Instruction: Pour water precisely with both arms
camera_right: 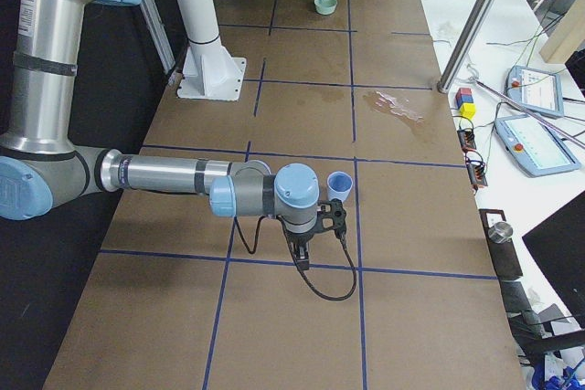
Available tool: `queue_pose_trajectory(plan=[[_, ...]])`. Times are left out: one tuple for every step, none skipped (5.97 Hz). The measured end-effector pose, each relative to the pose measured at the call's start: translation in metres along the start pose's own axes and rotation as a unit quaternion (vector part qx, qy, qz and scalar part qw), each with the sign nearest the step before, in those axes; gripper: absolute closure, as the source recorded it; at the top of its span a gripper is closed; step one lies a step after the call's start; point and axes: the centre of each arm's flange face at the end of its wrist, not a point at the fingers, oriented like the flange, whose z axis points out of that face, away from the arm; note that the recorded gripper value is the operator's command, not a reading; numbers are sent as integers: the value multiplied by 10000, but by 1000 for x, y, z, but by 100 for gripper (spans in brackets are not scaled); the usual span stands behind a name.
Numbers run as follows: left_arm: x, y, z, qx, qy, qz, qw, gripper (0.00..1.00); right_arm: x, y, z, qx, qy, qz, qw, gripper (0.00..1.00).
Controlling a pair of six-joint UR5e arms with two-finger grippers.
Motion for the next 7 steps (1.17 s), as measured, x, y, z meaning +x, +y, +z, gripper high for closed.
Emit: queue_pose_trajectory(plan=[[0,0,1,-10,2,-3,10000,100,0,0,0,0,0,0,10000,0],[0,0,1,-17,2,-8,10000,100,0,0,0,0,0,0,10000,0],[2,0,0,-51,37,-13,10000,100,0,0,0,0,0,0,10000,0],[11,-2,-3,-125,143,-2,9998,100,0,0,0,0,0,2,10000,0],[32,-12,-12,-184,241,-27,9995,100,0,0,0,2,0,3,10000,0],[70,-31,-27,-195,284,-82,9994,100,0,0,0,6,0,1,10000,0],[120,-54,-47,-163,351,-181,9991,100,-1,0,-1,9,1,-4,10000,0]])
